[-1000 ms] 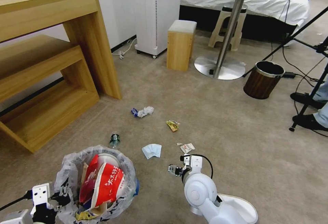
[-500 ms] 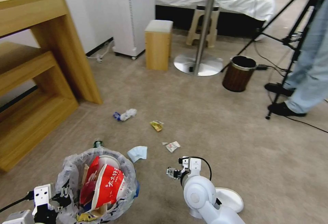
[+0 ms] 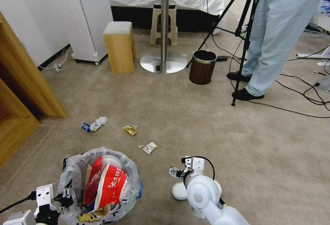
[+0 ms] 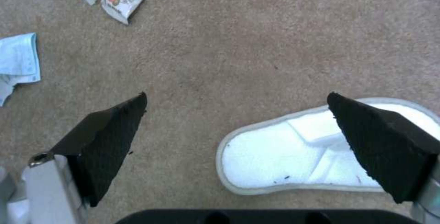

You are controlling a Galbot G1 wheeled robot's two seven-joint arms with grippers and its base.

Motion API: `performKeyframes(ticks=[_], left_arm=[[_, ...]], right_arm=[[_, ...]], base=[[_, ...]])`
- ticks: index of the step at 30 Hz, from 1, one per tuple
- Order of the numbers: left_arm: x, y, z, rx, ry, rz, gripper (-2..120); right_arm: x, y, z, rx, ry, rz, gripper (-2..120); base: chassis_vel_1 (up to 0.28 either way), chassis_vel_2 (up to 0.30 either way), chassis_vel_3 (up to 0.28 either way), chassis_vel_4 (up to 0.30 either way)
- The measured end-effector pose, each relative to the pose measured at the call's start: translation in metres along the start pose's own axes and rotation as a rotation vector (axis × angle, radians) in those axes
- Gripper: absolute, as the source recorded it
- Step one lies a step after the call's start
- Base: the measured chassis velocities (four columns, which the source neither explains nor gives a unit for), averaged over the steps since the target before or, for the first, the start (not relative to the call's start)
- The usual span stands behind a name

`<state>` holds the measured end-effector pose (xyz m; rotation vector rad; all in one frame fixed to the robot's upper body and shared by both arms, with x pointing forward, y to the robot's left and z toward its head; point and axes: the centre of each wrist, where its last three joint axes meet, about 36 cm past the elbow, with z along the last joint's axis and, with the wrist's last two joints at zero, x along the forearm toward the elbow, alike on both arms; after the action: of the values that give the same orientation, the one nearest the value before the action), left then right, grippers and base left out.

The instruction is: Pick up the trash bin and place the garbage on the floor into it.

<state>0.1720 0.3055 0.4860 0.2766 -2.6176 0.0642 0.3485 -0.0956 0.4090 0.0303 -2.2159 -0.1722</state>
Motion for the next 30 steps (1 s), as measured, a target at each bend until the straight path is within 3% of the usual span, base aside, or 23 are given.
performKeyframes(ticks=[7, 11, 13, 15, 16, 18, 20, 24, 29, 30], left_arm=[[0.001, 0.000, 0.000, -0.003, 0.005, 0.001, 1], [0.001, -0.001, 0.001, -0.005, 0.006, 0.005, 1], [0.000, -0.001, 0.000, -0.008, 0.002, 0.013, 1], [-0.001, -0.001, -0.001, -0.008, 0.002, 0.014, 1], [-0.001, -0.001, -0.001, -0.013, -0.001, 0.021, 1], [-0.001, -0.001, -0.001, -0.015, -0.001, 0.026, 1], [-0.002, -0.001, -0.001, -0.025, -0.005, 0.040, 1], [-0.003, 0.000, -0.002, -0.039, -0.006, 0.047, 1], [-0.005, 0.001, 0.001, -0.048, 0.003, 0.053, 1], [-0.006, 0.001, 0.002, -0.051, 0.003, 0.055, 1]], right_arm=[[0.005, -0.003, -0.009, -0.037, 0.063, 0.013, 100], [0.006, -0.021, -0.018, -0.025, 0.083, 0.032, 100], [0.004, -0.043, -0.025, 0.022, 0.066, 0.081, 100], [0.004, -0.047, -0.027, 0.035, 0.059, 0.088, 100], [0.003, -0.063, -0.030, 0.103, 0.009, 0.126, 100], [0.003, -0.067, -0.031, 0.129, -0.008, 0.140, 100], [0.002, -0.083, -0.032, 0.235, -0.052, 0.173, 100], [0.005, -0.100, -0.037, 0.342, -0.077, 0.168, 100], [0.015, -0.106, -0.038, 0.376, -0.082, 0.108, 100], [0.015, -0.107, -0.036, 0.368, -0.113, 0.050, 100]], base=[[0.000, 0.000, 0.000, 0.000], [0.000, 0.000, 0.000, 0.000], [0.000, 0.000, 0.000, 0.000], [0.000, 0.000, 0.000, 0.000], [0.000, 0.000, 0.000, 0.000], [0.000, 0.000, 0.000, 0.000], [0.000, 0.000, 0.000, 0.000], [0.000, 0.000, 0.000, 0.000], [0.000, 0.000, 0.000, 0.000], [0.000, 0.000, 0.000, 0.000]])
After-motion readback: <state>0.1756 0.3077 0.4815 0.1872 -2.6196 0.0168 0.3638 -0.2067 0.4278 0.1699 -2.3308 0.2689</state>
